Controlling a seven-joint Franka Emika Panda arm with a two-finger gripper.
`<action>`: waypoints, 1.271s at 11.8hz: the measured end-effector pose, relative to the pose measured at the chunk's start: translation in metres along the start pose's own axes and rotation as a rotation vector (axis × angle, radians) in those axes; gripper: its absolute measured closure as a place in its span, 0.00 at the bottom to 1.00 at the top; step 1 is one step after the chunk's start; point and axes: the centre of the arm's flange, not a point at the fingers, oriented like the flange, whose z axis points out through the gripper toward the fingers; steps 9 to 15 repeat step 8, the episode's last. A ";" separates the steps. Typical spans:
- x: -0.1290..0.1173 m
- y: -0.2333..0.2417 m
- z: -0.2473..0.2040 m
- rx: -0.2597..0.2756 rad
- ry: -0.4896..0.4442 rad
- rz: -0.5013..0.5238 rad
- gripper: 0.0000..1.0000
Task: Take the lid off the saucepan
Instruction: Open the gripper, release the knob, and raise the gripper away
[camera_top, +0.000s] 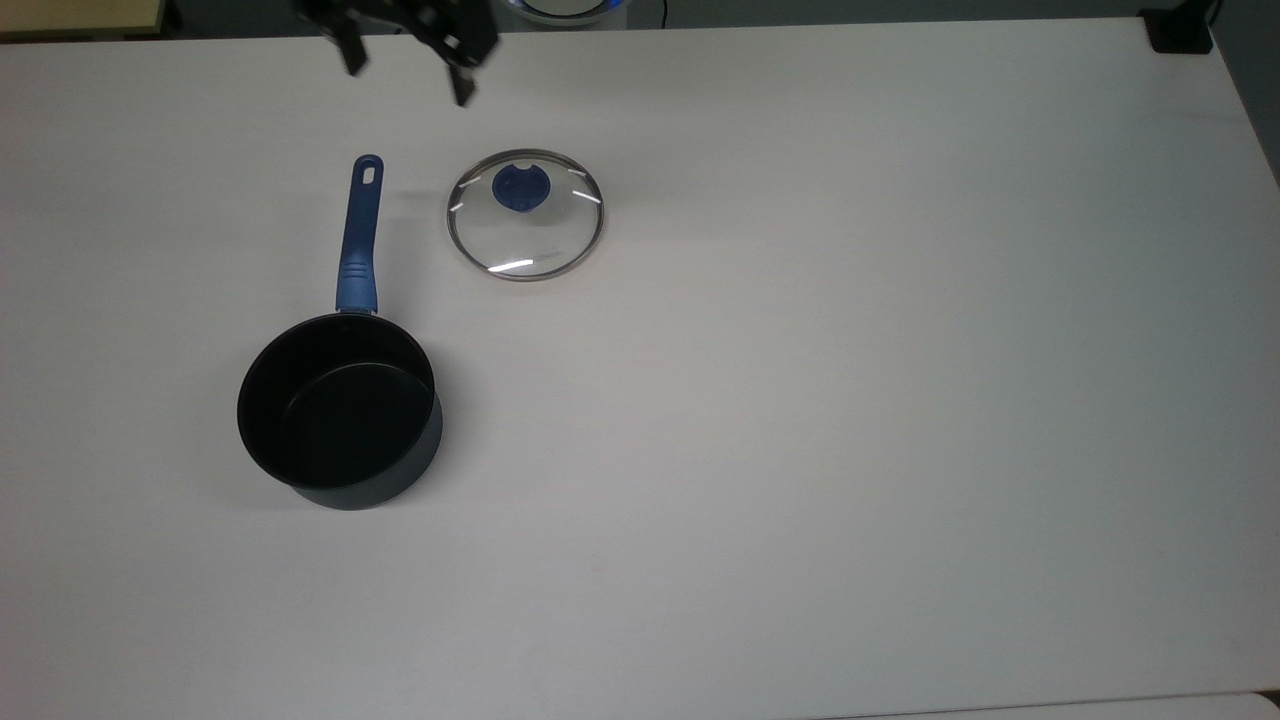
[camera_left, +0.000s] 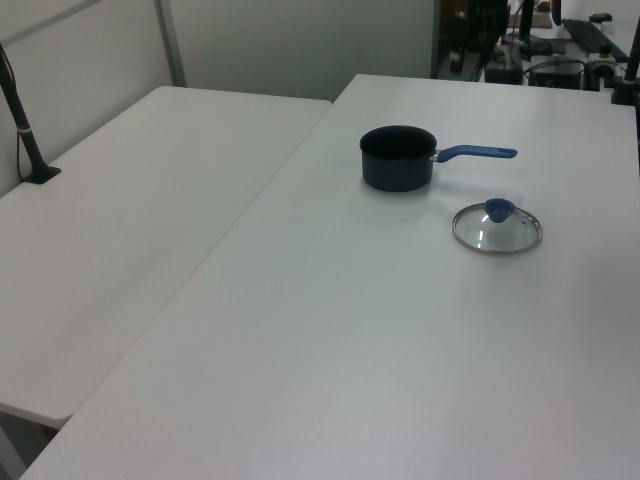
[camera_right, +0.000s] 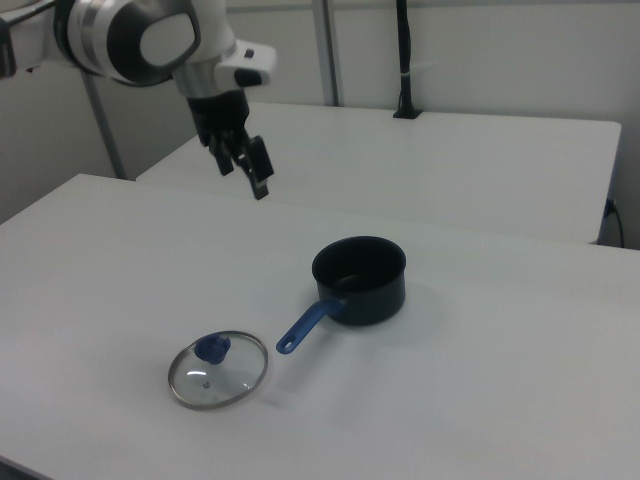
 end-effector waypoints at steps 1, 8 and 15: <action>0.004 0.008 -0.012 0.002 0.018 -0.016 0.00; 0.003 0.008 -0.025 -0.087 0.005 -0.249 0.00; 0.003 0.008 -0.025 -0.087 0.005 -0.249 0.00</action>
